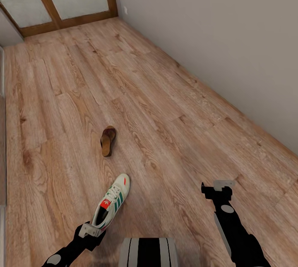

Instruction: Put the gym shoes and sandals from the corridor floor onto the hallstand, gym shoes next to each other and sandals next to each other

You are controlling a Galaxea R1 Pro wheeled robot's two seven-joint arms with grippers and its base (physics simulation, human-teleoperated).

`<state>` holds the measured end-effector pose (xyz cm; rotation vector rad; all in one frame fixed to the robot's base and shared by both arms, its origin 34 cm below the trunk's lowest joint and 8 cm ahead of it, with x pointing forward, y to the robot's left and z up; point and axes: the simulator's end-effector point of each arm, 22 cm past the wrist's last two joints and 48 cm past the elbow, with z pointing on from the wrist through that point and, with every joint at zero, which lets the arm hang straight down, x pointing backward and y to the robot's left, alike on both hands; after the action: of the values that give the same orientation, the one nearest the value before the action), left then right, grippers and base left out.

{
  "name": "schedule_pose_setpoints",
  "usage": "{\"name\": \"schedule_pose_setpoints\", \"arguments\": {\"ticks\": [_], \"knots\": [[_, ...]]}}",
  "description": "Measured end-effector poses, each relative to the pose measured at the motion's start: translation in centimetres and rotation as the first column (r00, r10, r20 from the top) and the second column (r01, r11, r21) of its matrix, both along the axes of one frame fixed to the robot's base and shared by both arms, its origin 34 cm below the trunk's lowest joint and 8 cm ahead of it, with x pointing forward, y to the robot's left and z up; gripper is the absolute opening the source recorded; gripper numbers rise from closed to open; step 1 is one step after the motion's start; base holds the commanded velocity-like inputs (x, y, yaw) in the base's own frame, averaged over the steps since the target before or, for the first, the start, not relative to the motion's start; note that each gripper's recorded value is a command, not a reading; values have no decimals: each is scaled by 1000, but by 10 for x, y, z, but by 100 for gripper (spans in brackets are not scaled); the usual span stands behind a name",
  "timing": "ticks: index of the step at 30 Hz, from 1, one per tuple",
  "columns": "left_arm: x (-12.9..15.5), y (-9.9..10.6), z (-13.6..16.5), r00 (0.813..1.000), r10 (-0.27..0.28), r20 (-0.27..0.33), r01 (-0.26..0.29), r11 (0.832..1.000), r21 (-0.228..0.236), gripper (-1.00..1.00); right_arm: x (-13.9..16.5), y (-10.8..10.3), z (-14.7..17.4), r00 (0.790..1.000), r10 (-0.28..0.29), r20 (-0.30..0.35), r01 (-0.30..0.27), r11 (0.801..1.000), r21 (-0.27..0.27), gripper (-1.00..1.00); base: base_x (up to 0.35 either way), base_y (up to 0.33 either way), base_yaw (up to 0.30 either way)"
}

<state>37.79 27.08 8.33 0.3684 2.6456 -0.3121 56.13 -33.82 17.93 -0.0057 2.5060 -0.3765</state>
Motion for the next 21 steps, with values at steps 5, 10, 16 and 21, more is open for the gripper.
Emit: {"name": "schedule_pose_setpoints", "arguments": {"ticks": [5, 10, 16, 21], "knots": [[0, 0, 0, 1000, 0, 0, 0, 1000, 0, 100, 0, 0, 0, 1000, 0, 0, 0, 1000, 0, 100, 5, 0, 0], [0, 0, 0, 1000, 0, 0, 0, 1000, -1, 100, 0, 0, 0, 1000, 0, 0, 0, 1000, 0, 100, 1, 0, 0], [0, -1, 0, 1000, 1, 0, -1, 1000, -1, 100, 0, 0, 0, 1000, 0, 0, 0, 1000, 0, 100, 0, 0, 0], [0, -2, 0, 1000, 0, 0, 0, 1000, -3, 100, 0, 0, 0, 1000, 0, 0, 0, 1000, 0, 100, 0, 0, 0]]}}
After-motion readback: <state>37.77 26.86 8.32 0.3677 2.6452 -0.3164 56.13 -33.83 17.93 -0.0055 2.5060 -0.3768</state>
